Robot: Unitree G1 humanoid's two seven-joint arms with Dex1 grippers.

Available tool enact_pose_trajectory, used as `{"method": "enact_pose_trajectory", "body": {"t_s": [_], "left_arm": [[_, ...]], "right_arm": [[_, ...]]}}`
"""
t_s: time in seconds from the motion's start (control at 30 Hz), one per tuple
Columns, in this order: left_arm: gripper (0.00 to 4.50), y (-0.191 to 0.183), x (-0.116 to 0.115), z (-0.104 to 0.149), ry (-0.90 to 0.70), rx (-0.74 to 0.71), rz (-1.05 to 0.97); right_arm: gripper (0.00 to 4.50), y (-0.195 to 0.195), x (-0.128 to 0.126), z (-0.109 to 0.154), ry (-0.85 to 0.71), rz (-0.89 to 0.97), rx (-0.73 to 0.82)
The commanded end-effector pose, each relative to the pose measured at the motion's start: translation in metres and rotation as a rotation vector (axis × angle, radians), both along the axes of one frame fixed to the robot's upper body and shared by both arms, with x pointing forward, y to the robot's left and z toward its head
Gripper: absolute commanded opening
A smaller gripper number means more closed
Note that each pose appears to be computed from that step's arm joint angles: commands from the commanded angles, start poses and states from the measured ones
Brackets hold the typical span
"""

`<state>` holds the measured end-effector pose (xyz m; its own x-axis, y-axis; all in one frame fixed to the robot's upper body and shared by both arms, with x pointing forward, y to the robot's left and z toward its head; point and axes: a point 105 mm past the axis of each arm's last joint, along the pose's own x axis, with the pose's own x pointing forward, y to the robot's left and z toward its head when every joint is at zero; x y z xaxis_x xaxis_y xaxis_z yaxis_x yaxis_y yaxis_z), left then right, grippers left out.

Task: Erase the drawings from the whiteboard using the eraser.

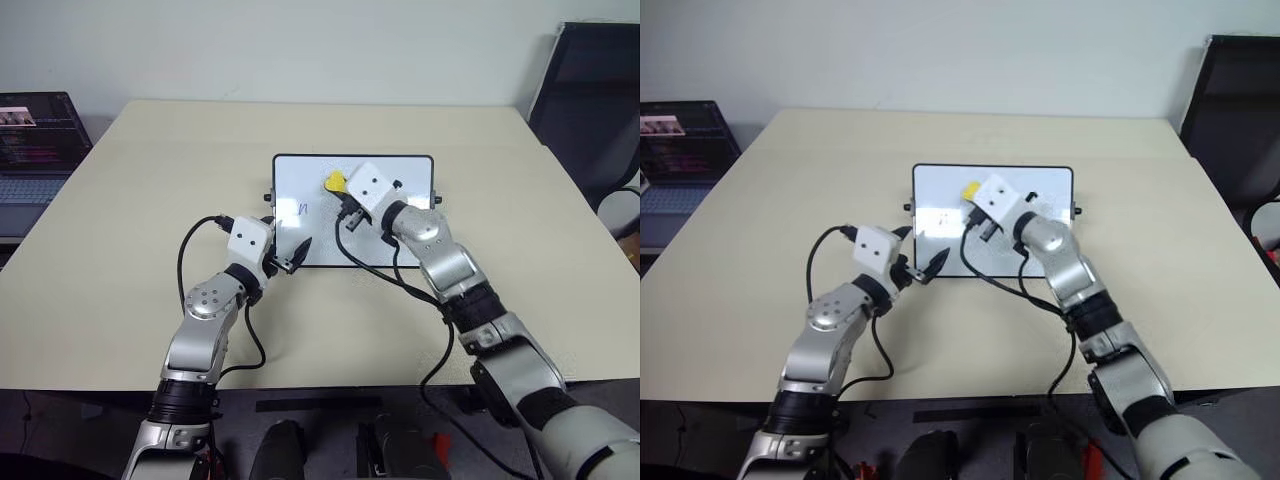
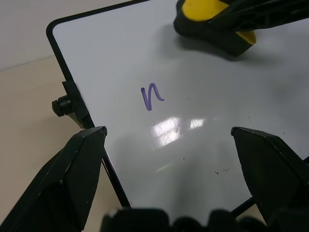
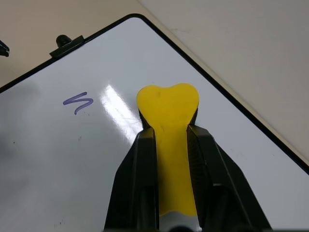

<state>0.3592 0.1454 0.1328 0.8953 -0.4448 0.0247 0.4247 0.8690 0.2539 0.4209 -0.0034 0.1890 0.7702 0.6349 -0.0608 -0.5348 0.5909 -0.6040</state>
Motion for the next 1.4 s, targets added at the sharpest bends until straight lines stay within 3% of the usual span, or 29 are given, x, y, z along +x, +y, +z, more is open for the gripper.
{"method": "enact_pose_trajectory", "body": {"t_s": [0.03,0.5,0.8,0.93,1.07,1.2,1.4], "left_arm": [[4.50,-0.001,-0.003,0.011,-0.049,-0.003,-0.005],[4.50,0.018,-0.013,0.009,-0.039,-0.002,0.066],[4.50,0.020,-0.015,0.010,-0.037,-0.004,0.082],[4.50,0.021,-0.015,0.010,-0.033,-0.003,0.082],[4.50,0.019,-0.014,0.010,-0.031,-0.004,0.077],[4.50,0.016,-0.012,0.012,-0.033,-0.003,0.066],[4.50,0.015,-0.012,0.013,-0.036,0.000,0.061]], "right_arm": [[0.66,0.014,0.004,0.016,-0.063,0.023,-0.012],[0.66,0.052,0.011,0.000,-0.028,0.040,-0.141],[0.66,0.056,-0.015,-0.064,0.093,0.130,-0.298],[0.66,0.048,-0.024,-0.074,0.122,0.140,-0.307],[0.66,0.035,-0.019,-0.062,0.096,0.089,-0.265],[0.66,0.031,0.005,-0.021,-0.013,-0.007,-0.182],[0.66,0.029,0.021,0.009,-0.098,-0.084,-0.124]]}}
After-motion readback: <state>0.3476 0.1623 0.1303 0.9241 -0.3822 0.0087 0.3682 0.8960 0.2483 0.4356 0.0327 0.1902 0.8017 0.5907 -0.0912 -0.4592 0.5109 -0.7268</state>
